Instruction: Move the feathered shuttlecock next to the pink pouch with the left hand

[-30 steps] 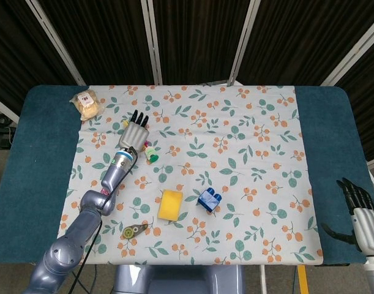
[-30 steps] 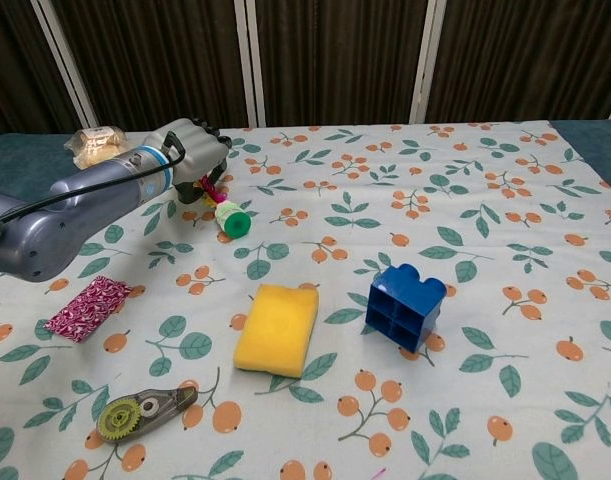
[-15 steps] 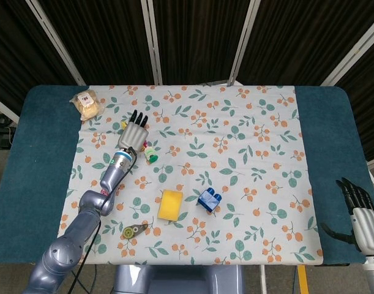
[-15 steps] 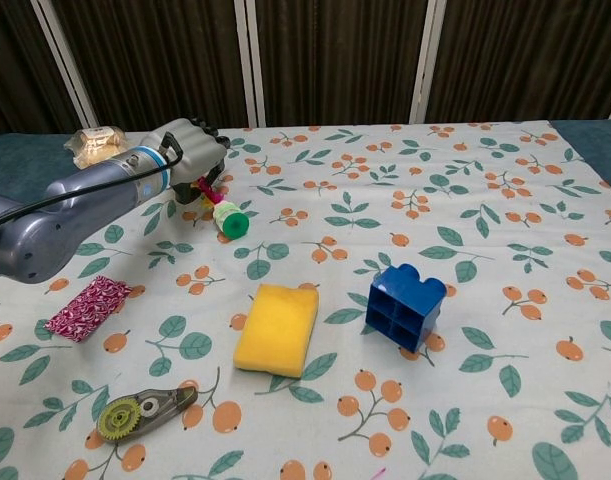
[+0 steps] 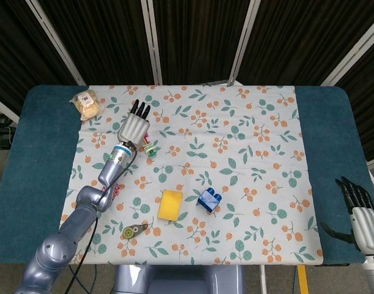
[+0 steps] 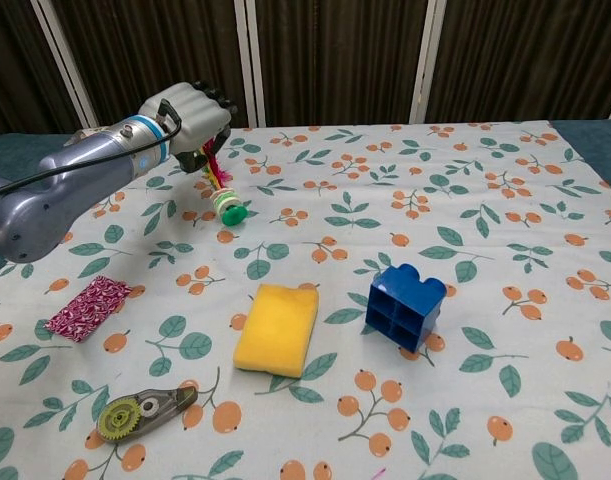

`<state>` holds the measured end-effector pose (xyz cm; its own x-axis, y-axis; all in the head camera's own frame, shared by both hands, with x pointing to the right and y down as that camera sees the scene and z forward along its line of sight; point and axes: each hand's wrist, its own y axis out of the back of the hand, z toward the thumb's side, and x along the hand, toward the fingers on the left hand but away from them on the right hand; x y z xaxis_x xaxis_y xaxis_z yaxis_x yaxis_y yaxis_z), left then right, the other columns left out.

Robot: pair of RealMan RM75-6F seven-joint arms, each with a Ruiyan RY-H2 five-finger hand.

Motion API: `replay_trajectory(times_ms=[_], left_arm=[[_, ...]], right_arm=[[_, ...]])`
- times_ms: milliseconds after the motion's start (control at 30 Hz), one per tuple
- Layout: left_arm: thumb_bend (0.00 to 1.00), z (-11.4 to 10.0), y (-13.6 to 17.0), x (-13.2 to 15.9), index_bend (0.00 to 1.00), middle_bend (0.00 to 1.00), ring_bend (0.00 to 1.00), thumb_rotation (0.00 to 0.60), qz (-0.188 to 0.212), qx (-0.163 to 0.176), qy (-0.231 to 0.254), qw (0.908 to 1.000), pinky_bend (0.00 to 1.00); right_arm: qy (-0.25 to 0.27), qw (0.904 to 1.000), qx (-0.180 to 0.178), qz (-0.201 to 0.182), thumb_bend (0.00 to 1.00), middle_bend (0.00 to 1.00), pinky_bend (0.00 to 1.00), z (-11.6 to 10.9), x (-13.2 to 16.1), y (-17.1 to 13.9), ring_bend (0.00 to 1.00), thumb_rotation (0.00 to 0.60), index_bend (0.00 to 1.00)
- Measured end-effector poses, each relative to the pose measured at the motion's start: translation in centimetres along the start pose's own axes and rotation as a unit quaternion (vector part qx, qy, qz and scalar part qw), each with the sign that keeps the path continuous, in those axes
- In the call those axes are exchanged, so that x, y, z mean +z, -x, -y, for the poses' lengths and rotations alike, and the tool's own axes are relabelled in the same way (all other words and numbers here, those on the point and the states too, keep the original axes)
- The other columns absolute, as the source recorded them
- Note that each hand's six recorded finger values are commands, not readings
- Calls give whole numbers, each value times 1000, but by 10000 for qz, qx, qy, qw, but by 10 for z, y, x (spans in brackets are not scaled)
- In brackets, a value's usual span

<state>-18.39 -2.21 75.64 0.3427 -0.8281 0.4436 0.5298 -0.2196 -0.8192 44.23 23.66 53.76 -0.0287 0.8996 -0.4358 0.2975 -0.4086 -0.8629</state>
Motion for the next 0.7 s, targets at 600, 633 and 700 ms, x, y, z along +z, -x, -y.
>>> replay_trajectory(times_ms=[600, 633, 700], left_arm=[[486, -43, 71, -17, 645, 81, 0, 600, 941, 1087, 107, 9896, 16], [486, -46, 79, -19, 645, 81, 0, 600, 990, 1124, 75, 9887, 16], [485, -48, 92, -26, 644, 81, 0, 600, 1034, 1169, 0, 9877, 17]], right_arm=[[-170, 9997, -137, 121, 100, 0, 0, 2, -4, 7, 0, 600, 58], [-160, 9997, -135, 136, 101, 0, 0, 3, -4, 7, 0, 600, 58], [-129, 9997, -124, 164, 100, 0, 0, 3, -5, 7, 0, 600, 58]])
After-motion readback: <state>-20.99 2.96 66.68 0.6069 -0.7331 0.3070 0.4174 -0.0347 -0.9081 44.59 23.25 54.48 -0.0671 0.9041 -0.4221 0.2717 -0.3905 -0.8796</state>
